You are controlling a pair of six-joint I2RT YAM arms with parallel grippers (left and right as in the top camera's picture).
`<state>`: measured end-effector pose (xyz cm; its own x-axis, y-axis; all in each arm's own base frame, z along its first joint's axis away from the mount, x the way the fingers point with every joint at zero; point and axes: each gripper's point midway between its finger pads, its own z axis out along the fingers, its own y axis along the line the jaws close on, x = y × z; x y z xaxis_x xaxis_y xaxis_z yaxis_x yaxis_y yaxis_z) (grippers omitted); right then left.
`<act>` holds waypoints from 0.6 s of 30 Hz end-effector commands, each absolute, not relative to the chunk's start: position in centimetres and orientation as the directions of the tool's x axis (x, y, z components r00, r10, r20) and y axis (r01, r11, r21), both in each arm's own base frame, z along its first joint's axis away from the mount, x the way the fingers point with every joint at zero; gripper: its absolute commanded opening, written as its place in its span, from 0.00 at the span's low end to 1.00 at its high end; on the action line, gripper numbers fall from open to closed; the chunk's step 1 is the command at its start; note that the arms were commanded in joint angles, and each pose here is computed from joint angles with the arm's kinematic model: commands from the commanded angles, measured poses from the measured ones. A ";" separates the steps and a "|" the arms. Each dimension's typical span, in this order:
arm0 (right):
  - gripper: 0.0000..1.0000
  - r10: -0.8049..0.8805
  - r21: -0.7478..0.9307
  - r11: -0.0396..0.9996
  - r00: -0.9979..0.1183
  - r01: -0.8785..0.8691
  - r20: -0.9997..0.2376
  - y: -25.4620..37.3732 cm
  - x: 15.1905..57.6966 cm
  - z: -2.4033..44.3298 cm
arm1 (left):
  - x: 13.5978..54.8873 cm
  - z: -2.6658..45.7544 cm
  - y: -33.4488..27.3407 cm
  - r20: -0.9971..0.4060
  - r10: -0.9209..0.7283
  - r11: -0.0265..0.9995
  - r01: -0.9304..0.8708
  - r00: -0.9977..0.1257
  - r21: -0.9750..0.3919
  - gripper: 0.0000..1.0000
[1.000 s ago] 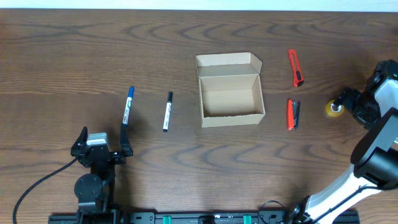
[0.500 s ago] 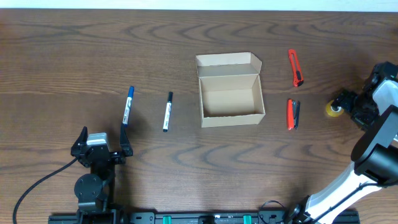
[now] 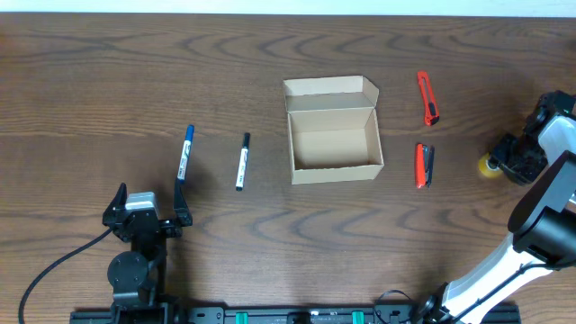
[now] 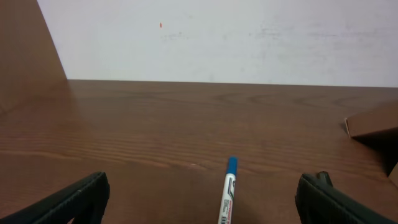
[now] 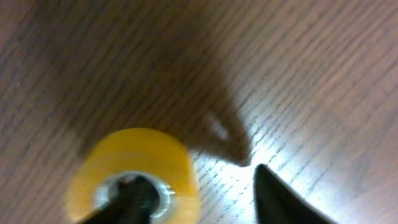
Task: Pack container
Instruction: 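Lower the right gripper and grasp the tape roll through its hole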
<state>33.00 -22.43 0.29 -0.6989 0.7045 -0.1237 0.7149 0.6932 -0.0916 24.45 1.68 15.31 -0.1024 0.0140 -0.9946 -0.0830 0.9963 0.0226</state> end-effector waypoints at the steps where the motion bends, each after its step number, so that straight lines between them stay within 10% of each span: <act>1: 0.18 0.709 -0.090 0.691 -0.696 0.718 -0.112 -22.3 32.8 -0.2 | 24.3 13.5 1.5 -0.986 0.025 0.997 -0.067 -0.162 0.037 0.95; 4: 0.02 0.709 -0.083 0.691 -0.696 0.718 -0.117 -22.3 32.9 -0.2 | 24.3 13.5 1.5 -0.986 0.025 0.997 -0.067 -0.162 0.037 0.95; 18: 0.02 0.658 0.107 0.753 -0.742 0.650 -0.127 -19.9 36.0 0.2 | 24.3 13.5 1.5 -0.986 0.025 0.997 -0.067 -0.162 0.037 0.95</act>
<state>35.18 -21.35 0.34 -0.7217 0.6764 -0.1471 0.6800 0.7325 0.0323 24.45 1.68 15.31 -0.1024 0.0140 -0.9946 -0.0830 0.9963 0.0226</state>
